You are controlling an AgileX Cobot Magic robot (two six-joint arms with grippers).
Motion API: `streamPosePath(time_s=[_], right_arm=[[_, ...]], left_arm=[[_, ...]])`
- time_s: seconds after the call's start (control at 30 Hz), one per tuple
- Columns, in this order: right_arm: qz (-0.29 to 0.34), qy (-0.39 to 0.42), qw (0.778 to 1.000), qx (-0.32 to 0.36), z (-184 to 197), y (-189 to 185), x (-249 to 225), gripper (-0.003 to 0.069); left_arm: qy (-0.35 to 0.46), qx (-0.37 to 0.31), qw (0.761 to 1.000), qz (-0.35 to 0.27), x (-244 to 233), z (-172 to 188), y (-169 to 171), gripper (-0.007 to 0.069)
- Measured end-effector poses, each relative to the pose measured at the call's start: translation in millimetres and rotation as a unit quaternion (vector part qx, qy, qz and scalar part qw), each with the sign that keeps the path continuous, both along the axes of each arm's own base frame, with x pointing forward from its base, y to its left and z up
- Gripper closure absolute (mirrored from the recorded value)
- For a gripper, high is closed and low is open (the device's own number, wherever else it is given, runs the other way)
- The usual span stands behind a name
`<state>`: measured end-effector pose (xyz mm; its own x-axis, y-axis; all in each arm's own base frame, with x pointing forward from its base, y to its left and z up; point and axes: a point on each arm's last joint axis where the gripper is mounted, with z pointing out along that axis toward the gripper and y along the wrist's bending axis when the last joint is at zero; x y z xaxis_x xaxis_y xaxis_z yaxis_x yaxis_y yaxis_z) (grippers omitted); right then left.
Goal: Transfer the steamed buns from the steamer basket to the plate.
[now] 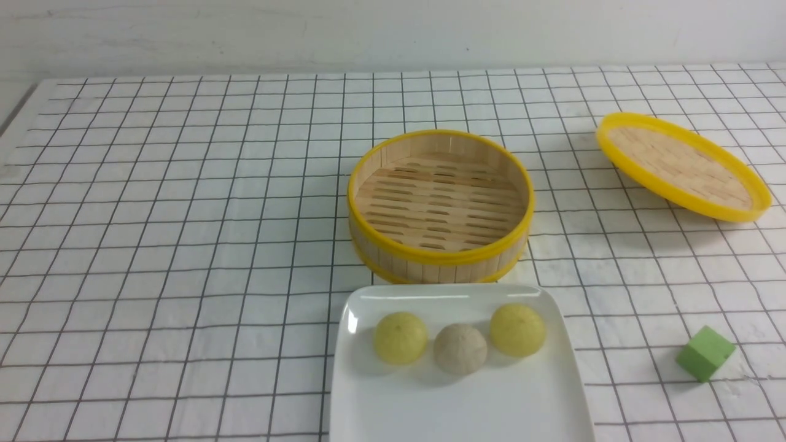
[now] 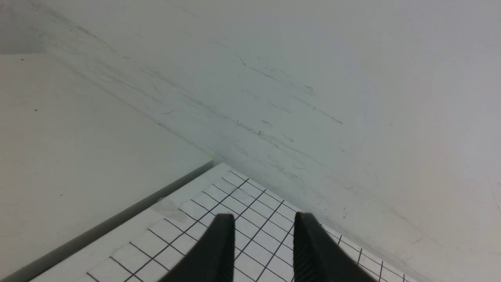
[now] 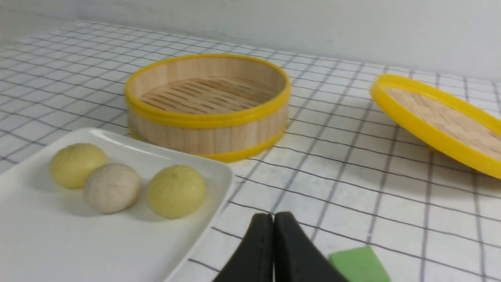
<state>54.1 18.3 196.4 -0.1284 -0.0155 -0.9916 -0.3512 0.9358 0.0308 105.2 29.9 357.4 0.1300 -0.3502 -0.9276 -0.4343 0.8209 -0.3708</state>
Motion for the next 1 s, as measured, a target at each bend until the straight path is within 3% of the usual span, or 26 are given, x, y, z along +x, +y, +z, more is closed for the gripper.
streamPosePath(time_s=[0.33,0.53,1.0], right_arm=[[-0.151,0.049,0.987,0.007,-8.9,-17.3,1.7,0.0625],[-0.208,0.072,0.975,0.002,-14.2,-24.0,0.5,0.0616],[-0.226,0.102,0.969,0.018,-25.5,-25.1,-0.1,0.0598]], left_arm=[[0.0,0.0,1.0,0.0,0.0,0.0,0.0,0.0379],[0.0,-0.001,1.0,0.0,0.0,0.0,0.0,0.0379],[0.0,-0.001,1.0,0.001,-0.1,-0.1,0.1,0.0379]])
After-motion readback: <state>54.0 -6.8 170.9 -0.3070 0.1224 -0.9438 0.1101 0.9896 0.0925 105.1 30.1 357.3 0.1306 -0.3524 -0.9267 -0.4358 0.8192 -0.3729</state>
